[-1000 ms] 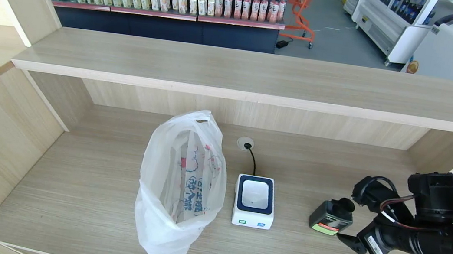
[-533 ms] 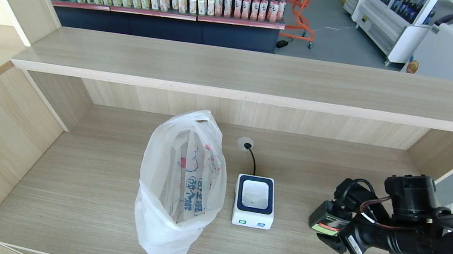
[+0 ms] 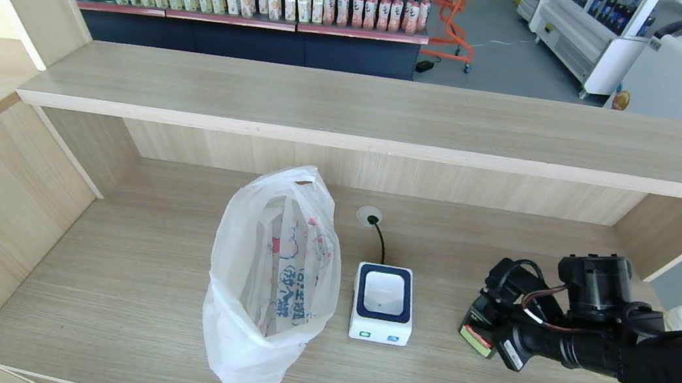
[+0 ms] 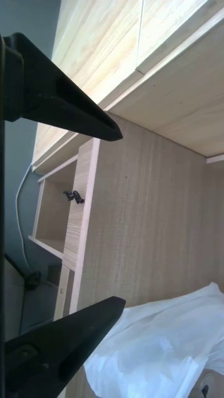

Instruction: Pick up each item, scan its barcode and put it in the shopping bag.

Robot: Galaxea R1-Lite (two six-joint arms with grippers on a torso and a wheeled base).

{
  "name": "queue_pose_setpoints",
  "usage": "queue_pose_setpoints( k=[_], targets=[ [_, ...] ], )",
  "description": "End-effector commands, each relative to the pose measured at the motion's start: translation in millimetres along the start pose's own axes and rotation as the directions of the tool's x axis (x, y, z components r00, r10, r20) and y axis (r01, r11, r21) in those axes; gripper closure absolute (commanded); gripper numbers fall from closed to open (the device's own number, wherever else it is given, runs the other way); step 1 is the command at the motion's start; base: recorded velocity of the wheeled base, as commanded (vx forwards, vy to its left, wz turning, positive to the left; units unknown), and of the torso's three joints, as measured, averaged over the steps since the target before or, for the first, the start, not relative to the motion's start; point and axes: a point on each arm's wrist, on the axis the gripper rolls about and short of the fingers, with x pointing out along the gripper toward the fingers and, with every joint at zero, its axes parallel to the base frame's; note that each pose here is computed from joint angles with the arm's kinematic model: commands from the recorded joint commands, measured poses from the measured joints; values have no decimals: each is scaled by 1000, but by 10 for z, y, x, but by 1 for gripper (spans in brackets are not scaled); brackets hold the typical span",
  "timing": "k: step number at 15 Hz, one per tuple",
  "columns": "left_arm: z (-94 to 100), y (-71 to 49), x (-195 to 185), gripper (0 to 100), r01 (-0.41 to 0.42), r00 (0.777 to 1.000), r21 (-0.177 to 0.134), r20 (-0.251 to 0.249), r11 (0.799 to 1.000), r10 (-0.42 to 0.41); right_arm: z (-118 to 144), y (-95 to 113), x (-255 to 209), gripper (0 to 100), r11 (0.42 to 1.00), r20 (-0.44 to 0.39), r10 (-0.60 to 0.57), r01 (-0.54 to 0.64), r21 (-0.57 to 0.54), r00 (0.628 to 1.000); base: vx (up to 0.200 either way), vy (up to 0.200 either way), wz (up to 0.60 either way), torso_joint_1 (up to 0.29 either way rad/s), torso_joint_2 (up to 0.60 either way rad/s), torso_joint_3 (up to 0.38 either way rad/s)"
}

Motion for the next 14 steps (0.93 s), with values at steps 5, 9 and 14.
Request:
queue_pose_setpoints(
  k=[5,9,14],
  targets=[
    [0,0,1,0,-1,1000,0,-1,1000,1,32,-36,-48,100,999,43,-35,35,0,998,0,0,0,0,0,0],
    [0,0,1,0,-1,1000,0,-1,1000,1,-53,-143,-910,100,950,206,-266,292,-106,942,0,0,0,0,0,0],
    [0,0,1,0,-1,1000,0,-1,1000,1,-82,-312,-1233,100,601,506,25,392,-696,862,0,0,0,0,0,0]
  ],
)
